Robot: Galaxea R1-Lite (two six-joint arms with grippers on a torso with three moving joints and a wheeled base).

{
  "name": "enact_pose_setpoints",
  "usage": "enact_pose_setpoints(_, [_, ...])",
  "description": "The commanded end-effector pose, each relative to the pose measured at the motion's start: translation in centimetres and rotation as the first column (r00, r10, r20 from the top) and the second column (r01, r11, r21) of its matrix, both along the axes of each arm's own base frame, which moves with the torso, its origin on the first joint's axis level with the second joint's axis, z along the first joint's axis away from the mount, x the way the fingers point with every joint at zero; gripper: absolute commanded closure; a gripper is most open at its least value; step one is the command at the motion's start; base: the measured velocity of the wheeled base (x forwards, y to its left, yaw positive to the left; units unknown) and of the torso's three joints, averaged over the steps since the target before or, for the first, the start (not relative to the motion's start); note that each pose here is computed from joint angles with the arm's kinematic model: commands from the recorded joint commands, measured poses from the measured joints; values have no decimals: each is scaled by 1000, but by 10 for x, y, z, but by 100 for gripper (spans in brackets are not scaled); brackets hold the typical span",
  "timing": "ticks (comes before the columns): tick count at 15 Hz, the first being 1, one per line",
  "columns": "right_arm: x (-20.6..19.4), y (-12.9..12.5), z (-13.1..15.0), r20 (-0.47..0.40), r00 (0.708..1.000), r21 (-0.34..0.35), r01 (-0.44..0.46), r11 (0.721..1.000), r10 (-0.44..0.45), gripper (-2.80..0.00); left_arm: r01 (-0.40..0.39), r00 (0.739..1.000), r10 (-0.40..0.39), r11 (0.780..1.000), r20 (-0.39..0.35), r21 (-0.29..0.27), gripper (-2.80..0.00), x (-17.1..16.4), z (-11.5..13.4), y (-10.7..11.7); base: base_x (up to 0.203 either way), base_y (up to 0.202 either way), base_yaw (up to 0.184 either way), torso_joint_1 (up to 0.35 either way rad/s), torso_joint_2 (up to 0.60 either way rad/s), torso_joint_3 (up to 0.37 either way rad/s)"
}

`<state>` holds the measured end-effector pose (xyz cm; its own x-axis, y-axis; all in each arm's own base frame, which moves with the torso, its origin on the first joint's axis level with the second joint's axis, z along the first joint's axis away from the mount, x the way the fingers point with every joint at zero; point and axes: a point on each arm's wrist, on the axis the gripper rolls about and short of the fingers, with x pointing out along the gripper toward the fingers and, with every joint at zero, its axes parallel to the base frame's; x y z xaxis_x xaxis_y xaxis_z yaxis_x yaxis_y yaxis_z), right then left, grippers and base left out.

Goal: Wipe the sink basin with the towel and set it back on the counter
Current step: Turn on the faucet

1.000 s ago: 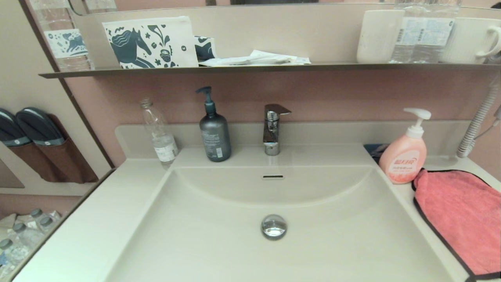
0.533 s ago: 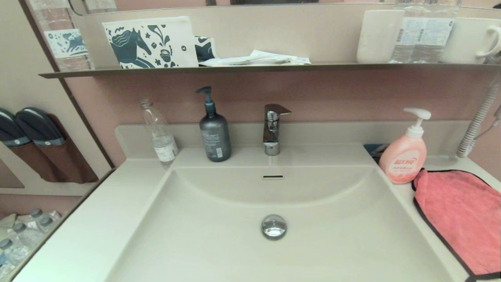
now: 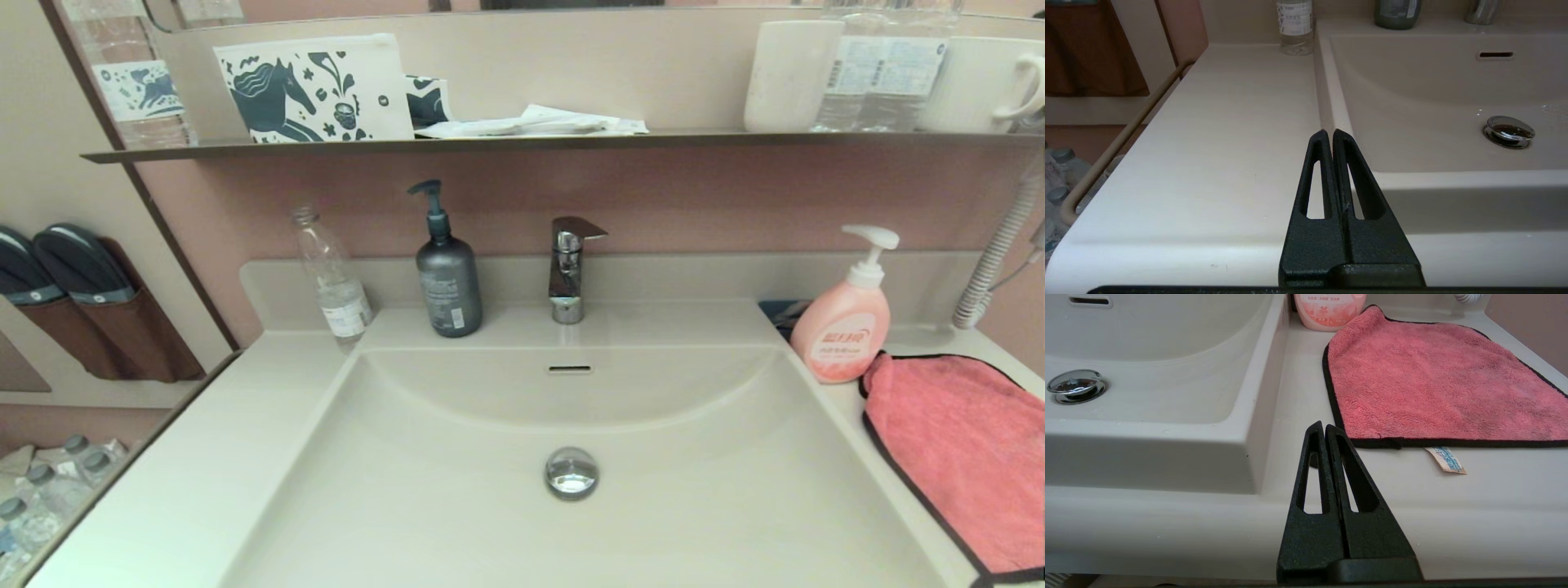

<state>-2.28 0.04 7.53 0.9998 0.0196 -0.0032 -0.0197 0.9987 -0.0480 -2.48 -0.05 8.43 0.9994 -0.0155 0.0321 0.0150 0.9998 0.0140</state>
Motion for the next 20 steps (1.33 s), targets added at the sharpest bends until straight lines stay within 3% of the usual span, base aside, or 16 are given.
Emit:
enact_pose_setpoints(1, [0, 0, 0, -1, 1000, -1, 0, 1000, 0, 0, 23, 1000, -23, 1000, -19, 1, 0, 2, 14, -1, 0, 0, 0, 0, 0, 0])
enact_pose_setpoints(7, [0, 0, 0, -1, 1000, -1, 0, 1000, 0, 0, 145, 978, -146, 989, -149, -18, 0, 46, 75, -3, 0, 0, 0, 0, 0, 0])
enact_pose_setpoints(13, [0, 0, 0, 0, 1000, -1, 0, 1000, 0, 0, 240, 961, -241, 971, -136, -21, 0, 141, 119, -12, 0, 0, 0, 0, 0, 0])
enact_pose_setpoints(16, [0, 0, 0, -1, 1000, -1, 0, 1000, 0, 0, 344, 929, -346, 938, -133, -37, 0, 166, 131, -38, 0, 0, 0, 0, 0, 0])
enact_pose_setpoints(20, [0, 0, 0, -1, 1000, -1, 0, 1000, 0, 0, 384, 913, -388, 922, -129, -53, 0, 203, 134, -95, 0, 0, 0, 0, 0, 0])
